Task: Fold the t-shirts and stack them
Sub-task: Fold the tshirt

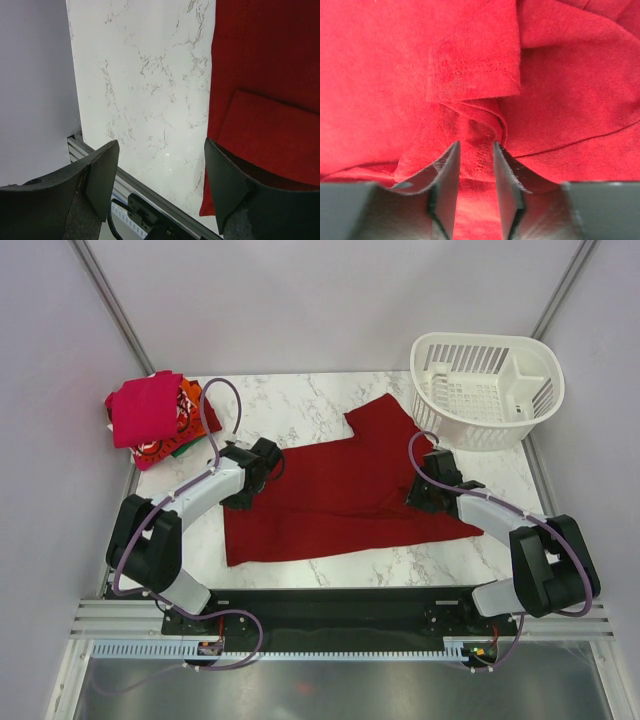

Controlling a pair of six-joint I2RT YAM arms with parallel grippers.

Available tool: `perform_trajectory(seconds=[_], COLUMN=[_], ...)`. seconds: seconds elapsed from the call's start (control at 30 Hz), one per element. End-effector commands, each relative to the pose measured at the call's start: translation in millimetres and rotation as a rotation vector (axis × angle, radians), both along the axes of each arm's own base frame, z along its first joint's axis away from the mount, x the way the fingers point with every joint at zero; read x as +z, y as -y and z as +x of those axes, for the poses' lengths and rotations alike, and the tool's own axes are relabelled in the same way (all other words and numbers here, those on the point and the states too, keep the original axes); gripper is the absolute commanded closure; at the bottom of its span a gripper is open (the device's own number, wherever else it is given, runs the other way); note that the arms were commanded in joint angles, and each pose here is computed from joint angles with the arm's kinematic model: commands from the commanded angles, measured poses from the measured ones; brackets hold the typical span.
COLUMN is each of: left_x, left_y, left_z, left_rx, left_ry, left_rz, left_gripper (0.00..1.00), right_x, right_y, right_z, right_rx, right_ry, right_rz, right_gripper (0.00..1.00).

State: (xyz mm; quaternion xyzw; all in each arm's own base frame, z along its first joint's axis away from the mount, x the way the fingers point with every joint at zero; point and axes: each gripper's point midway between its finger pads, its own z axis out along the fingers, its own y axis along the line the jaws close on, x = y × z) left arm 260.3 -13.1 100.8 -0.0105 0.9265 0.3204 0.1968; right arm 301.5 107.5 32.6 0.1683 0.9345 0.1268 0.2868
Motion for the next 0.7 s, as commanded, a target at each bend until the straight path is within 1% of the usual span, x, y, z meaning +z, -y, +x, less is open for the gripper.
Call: perform_trajectory(seconds=[0.0,0.03,0.1,0.13,0.2,0.4,0.43,0.47,0.5,0.53,0.57,0.6,0.67], left_x=[11.7,11.5,11.5,11.4,11.6,12.1,12.3,12.1,12.1,12.7,12.7,12.4,11.9], left_y=[-2.9,-2.0,-2.2,-1.9,-1.6,-0.7,-0.5,-0.3,-0.7,-0.4,0.0,0.1,0.9], left_z=[6.8,7.3,6.9,7.5,7.7,8.2,8.1,8.0,7.3,7.9,7.7,8.0,8.3], left_rx=[0.033,0.031,0.031,0.031,0.03,0.028,0.028,0.028,0.027,0.027,0.027,0.026,0.023], left_ry=[0.085,0.087,0.087,0.09,0.091,0.096,0.097,0.097,0.095,0.1,0.102,0.101,0.1], left_rz=[0.004,0.002,0.001,0.0,-0.002,-0.01,-0.012,-0.014,-0.013,-0.016,-0.02,-0.019,-0.024], left_gripper=[0.24,0.24,0.24,0.24,0.24,0.24,0.24,0.24,0.24,0.24,0.25,0.25,0.25], right_x=[2.5,3.0,4.0,5.1,8.4,33.9,40.2,43.7,45.0,46.5,48.2,47.9,44.8], right_y=[-3.1,-3.5,-3.9,-5.5,-7.0,-16.5,-16.1,-14.1,-11.2,-5.3,-0.7,3.1,7.8], right_z=[7.4,7.8,8.7,8.8,10.9,26.7,29.7,31.3,30.9,31.4,27.7,24.9,16.0], right_rx=[-0.002,-0.002,0.001,0.005,0.008,0.024,0.031,0.03,0.031,0.016,0.016,0.011,0.006], right_ry=[0.023,0.023,0.027,0.029,0.036,0.087,0.092,0.097,0.096,0.1,0.099,0.097,0.09], right_rz=[-0.003,-0.001,-0.003,0.0,0.004,0.021,0.008,-0.004,-0.024,-0.051,-0.074,-0.088,-0.101], right_gripper=[0.62,0.7,0.81,0.91,1.0,1.0,0.98,0.92,0.84,0.73,0.69,0.59,0.57])
